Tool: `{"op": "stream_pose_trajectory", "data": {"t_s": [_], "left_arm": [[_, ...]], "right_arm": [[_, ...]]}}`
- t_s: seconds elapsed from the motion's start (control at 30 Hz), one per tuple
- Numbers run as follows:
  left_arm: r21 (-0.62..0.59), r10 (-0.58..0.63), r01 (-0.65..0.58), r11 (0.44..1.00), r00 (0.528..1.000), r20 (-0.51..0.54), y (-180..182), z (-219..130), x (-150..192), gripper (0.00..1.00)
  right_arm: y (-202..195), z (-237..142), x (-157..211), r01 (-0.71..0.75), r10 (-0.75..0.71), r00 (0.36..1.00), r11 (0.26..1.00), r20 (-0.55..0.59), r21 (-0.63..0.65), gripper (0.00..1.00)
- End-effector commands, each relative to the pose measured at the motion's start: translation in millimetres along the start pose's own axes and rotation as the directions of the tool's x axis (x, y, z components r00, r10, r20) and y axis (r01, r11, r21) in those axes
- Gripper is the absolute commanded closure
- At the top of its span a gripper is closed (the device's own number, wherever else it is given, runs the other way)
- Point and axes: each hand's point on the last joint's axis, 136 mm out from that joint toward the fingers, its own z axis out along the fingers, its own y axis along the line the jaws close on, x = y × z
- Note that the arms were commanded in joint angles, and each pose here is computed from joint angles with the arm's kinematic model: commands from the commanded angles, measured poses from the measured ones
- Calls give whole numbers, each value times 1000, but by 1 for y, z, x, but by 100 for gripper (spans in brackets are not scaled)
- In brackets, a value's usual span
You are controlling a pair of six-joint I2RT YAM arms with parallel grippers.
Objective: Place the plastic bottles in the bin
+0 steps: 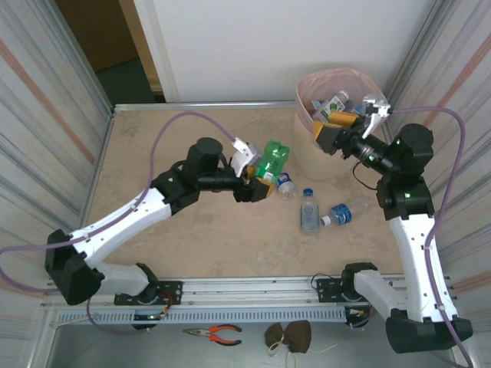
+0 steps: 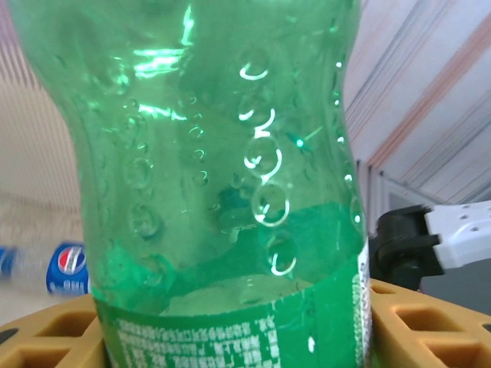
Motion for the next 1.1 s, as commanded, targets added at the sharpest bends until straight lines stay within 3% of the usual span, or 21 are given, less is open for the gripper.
{"op": "stream_pose_trajectory", "data": {"t_s": [0.0,0.17,0.5,1.07], "left_arm": [[151,127,-149,977,981,145,-36,-26,-36,40],[189,193,-241,952,951,240,-60,-52,-55,40],[212,249,-328,921,912,327,-83,-76,-73,40],[140,260,-316,938,914,313,-71,-74,-72,39]], "right_arm": [[51,-4,3,174,-175,984,967,13,-187,20],[97,0,17,230,-247,969,906,-2,-356,18],[134,27,37,114,-168,982,889,-85,-443,14],[154,48,50,95,-168,979,874,-112,-477,35]]}}
